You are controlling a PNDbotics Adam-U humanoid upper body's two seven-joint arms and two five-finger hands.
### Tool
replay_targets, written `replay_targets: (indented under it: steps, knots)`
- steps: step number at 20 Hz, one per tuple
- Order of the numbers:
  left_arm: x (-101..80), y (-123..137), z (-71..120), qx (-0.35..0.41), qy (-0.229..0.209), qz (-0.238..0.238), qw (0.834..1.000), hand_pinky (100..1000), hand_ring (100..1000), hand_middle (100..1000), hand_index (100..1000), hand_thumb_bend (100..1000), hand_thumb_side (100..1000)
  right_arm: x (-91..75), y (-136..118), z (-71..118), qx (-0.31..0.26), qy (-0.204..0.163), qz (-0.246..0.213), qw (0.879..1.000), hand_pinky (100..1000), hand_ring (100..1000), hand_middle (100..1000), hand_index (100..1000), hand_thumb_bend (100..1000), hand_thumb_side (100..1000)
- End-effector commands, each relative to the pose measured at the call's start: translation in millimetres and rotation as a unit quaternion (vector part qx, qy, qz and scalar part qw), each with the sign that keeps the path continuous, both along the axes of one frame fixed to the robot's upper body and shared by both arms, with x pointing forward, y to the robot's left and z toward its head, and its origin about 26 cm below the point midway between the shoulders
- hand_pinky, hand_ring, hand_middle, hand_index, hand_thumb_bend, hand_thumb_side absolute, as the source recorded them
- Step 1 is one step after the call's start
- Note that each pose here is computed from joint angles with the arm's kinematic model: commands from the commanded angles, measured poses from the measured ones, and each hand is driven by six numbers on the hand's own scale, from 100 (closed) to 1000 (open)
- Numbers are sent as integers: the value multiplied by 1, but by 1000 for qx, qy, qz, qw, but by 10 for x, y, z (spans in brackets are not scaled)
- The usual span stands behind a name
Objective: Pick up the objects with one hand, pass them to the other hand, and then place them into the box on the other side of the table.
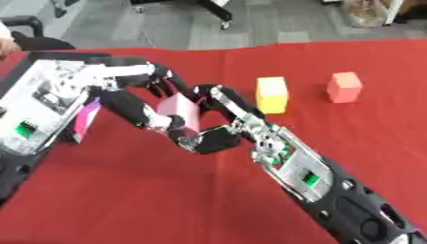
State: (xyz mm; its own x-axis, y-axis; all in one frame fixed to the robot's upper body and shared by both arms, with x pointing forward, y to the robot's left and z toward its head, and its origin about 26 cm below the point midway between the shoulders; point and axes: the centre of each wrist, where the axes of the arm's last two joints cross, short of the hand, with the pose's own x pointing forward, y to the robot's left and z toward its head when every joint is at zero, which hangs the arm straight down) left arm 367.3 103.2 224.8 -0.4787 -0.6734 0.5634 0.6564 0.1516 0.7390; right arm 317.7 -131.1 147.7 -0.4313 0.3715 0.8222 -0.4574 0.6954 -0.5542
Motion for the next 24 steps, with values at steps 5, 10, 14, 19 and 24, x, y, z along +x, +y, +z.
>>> replay_targets:
  steps: [5,10,14,19,24]
  knots:
    - [-8,68,86,28,57,14,998,859,821,818,814,239,314,-12,-17,143,7,-17,6,1000,774,522,489,575,183,100]
    - [-49,93,151,16,49,8,999,861,820,821,825,327,379,6,-30,113,0,-14,1,1000,774,521,488,574,173,100]
    - [-92,97,189,11,46,2,999,866,825,826,835,394,415,15,-34,102,-1,-14,-1,1000,774,521,488,573,170,100]
    - [-96,111,195,16,43,3,999,870,829,829,836,439,421,27,-40,88,-1,-10,-4,1000,773,520,488,573,165,100]
    - [-99,110,196,17,43,-1,999,873,831,830,837,443,416,25,-42,95,0,-7,-4,1000,771,520,488,572,166,100]
